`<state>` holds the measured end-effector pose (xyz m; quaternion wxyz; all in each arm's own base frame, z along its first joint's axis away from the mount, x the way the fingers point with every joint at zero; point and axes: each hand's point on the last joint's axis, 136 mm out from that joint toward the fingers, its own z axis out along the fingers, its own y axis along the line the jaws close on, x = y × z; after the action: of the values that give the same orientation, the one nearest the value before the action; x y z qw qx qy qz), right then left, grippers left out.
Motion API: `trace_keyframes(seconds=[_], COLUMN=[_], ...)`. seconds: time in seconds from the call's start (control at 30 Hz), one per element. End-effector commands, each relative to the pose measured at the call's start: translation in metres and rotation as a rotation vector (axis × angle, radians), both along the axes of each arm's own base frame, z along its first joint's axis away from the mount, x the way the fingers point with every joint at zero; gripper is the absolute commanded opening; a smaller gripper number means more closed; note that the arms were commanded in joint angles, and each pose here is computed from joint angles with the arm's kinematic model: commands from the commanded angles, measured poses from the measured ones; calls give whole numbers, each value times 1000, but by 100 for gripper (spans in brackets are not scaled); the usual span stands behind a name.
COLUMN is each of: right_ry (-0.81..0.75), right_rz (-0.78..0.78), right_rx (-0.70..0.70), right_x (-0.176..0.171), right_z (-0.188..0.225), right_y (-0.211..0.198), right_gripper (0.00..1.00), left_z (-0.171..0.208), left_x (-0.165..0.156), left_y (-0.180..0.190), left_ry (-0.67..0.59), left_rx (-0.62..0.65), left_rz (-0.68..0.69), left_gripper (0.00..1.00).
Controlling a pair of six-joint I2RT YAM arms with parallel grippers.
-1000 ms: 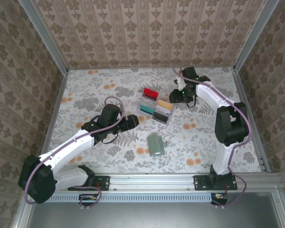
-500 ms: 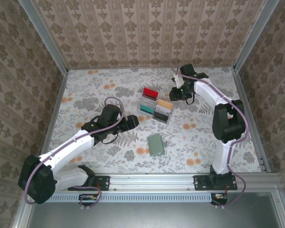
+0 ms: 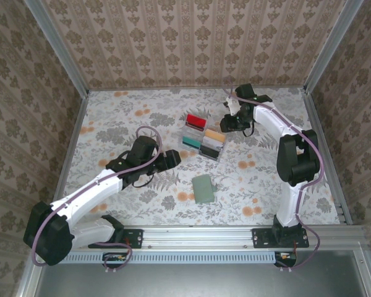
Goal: Put the credit cards into the card holder
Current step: Rotate the storage box at the center of the table.
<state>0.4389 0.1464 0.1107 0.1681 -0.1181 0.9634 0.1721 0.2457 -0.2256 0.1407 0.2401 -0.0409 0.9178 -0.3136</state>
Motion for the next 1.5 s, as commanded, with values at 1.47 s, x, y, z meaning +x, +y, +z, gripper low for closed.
trace_keyframes(seconds=[1.47], right_ry=[-3], right_rz=[-32], right_rx=[-85], right_x=[-62], right_z=[16], right_y=[-18], right_gripper=[25], left_z=[-2], left_x=[3], left_y=[-4], left_ry=[2], left_rx=[-33], left_rz=[2], left_gripper=[85])
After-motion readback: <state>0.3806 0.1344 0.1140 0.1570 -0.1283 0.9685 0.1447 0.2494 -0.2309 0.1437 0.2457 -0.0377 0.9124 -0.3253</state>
